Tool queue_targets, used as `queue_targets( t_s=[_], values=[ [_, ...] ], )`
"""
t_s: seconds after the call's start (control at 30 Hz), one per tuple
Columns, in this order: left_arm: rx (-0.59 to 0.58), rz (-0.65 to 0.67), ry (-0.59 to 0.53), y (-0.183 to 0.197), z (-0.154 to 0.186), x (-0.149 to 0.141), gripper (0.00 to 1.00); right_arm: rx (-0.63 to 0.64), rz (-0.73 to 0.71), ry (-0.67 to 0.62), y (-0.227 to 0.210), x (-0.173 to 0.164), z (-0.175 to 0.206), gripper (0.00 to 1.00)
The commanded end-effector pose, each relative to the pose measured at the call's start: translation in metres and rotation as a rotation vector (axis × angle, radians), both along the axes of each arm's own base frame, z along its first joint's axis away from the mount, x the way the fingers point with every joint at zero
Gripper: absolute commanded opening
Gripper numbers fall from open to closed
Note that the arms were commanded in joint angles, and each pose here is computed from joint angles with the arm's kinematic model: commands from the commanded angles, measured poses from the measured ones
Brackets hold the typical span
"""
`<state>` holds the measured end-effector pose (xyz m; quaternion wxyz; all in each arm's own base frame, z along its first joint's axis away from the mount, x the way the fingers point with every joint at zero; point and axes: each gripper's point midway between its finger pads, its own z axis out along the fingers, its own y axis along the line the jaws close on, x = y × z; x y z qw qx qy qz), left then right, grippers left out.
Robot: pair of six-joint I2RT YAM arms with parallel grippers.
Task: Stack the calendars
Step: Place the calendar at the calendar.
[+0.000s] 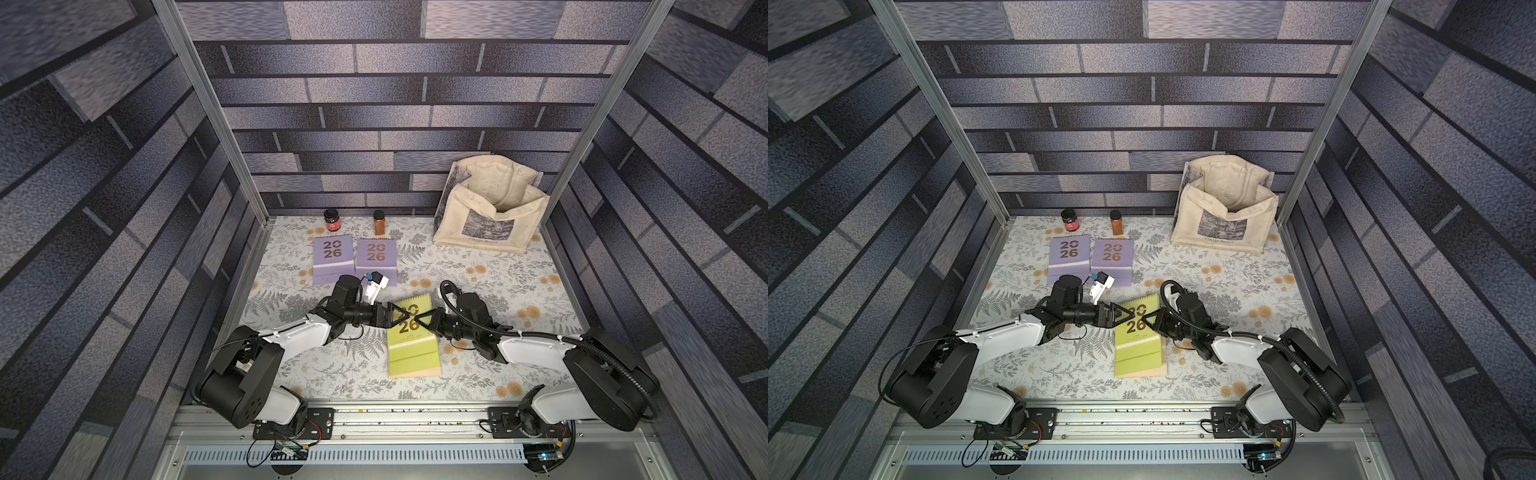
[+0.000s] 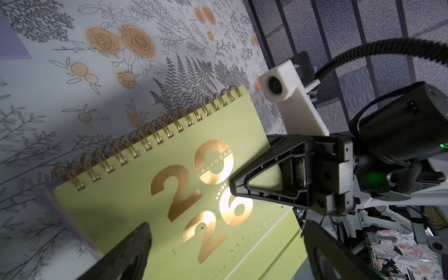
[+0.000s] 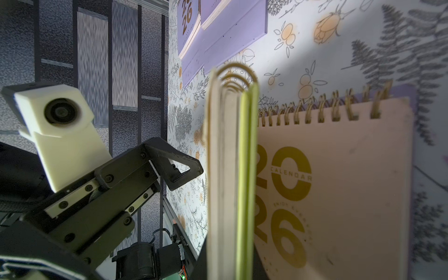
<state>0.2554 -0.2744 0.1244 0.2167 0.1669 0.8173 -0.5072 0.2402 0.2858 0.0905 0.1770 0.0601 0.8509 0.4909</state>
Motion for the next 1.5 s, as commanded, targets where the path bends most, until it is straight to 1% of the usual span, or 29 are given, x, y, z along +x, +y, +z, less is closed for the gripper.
queue_targets(
  t_s=[0.0, 0.47, 0.67, 0.93, 1.13, 1.47],
  values=[
    [-0.025, -0.024, -0.034, -0.007, 0.011, 0.004, 1.0, -0.048, -0.044, 0.039, -0.011, -0.002, -0.019, 0.0],
    [-0.011, -0.041, 0.007, -0.011, -0.004, -0.001, 1.0, -0.059, -0.052, 0.051, -0.014, -0.004, -0.024, 0.0],
    [0.018, -0.033, 0.036, -0.011, -0.019, -0.001, 1.0, -0.065, -0.053, 0.057, -0.015, -0.005, -0.026, 0.0],
    [0.041, -0.027, 0.062, -0.011, -0.031, -0.001, 1.0, -0.084, -0.055, 0.068, -0.017, -0.005, -0.028, 0.25],
    [0.053, -0.023, 0.078, -0.011, -0.038, -0.001, 1.0, -0.086, -0.054, 0.07, -0.017, -0.005, -0.028, 0.38],
    [0.071, -0.012, 0.084, -0.007, -0.043, -0.002, 1.0, -0.142, -0.046, 0.062, -0.02, -0.004, -0.024, 0.54]
  ],
)
